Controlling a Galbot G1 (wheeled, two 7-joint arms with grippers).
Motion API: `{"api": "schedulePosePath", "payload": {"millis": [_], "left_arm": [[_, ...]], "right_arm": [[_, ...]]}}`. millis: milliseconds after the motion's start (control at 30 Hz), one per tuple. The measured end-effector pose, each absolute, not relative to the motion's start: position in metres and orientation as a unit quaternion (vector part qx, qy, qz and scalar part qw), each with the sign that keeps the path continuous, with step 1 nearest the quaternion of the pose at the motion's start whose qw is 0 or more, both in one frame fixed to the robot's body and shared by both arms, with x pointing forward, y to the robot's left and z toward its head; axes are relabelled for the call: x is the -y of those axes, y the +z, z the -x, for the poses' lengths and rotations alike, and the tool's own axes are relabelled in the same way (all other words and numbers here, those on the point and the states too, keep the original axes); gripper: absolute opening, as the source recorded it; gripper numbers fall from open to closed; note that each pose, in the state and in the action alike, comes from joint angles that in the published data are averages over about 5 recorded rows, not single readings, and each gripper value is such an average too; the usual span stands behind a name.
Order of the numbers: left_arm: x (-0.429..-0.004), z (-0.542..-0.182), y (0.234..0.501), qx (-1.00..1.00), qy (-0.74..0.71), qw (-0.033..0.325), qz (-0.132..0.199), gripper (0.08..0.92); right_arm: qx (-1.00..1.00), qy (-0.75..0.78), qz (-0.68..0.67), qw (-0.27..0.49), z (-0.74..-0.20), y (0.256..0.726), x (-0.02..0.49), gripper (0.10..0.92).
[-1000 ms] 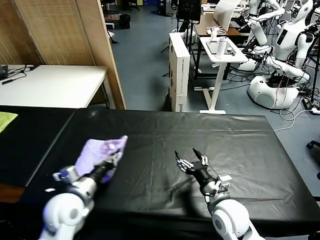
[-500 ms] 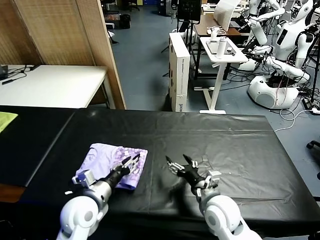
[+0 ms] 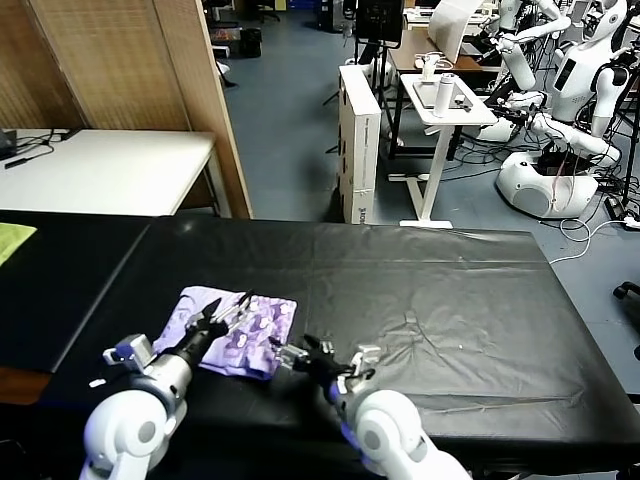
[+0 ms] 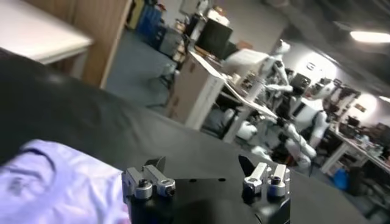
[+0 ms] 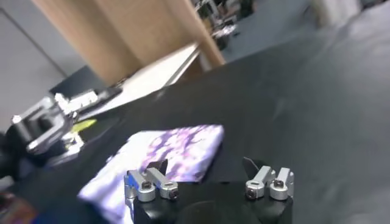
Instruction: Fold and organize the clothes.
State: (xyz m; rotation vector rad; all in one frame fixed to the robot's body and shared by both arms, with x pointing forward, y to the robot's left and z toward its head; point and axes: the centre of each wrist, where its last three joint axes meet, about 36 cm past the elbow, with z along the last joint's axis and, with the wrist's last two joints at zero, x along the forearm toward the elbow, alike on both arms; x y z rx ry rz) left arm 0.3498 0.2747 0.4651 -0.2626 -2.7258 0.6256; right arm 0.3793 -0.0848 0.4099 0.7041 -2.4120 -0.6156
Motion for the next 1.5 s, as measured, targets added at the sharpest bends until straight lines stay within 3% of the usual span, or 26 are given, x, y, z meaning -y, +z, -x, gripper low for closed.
{"api": "schedulePosePath", "payload": {"millis": [67,133,200,433,500,567,1100,1200,1333,1500], "left_arm": [[-0.278,-0.349,0.464,0.958,0.220,0.165,0.087,0.907],[-0.282,-0.350,0.464,0.958,0.219,0.163,0.082,0.907],[-0.286,-0.350,0.465,0.959,0.220,0.161,0.077,0.907],[-0.306,-0.352,0.466,0.962,0.218,0.155,0.056,0.907],[-0.311,-0.353,0.465,0.963,0.216,0.154,0.049,0.907],[-0.315,-0.352,0.463,0.963,0.215,0.155,0.043,0.907],[-0.326,-0.352,0.450,0.963,0.212,0.165,0.022,0.907],[-0.327,-0.352,0.448,0.963,0.213,0.166,0.020,0.907],[-0.327,-0.353,0.445,0.962,0.215,0.168,0.017,0.907],[-0.326,-0.353,0.443,0.961,0.215,0.172,0.014,0.907]], "right_arm": [[0.896,-0.230,-0.258,0.279,-0.382,0.405,0.081,0.867],[0.896,-0.230,-0.254,0.283,-0.383,0.399,0.079,0.769],[0.896,-0.229,-0.251,0.287,-0.384,0.394,0.078,0.616],[0.899,-0.222,-0.244,0.287,-0.386,0.390,0.081,0.229],[0.902,-0.216,-0.239,0.287,-0.386,0.392,0.085,0.168],[0.906,-0.204,-0.233,0.288,-0.386,0.396,0.090,0.161],[0.944,-0.055,-0.198,0.258,-0.399,0.423,0.185,0.158],[0.947,-0.042,-0.198,0.249,-0.397,0.428,0.196,0.201],[0.953,-0.018,-0.192,0.232,-0.392,0.435,0.209,0.409],[0.965,0.027,-0.177,0.194,-0.384,0.440,0.224,0.731]]}}
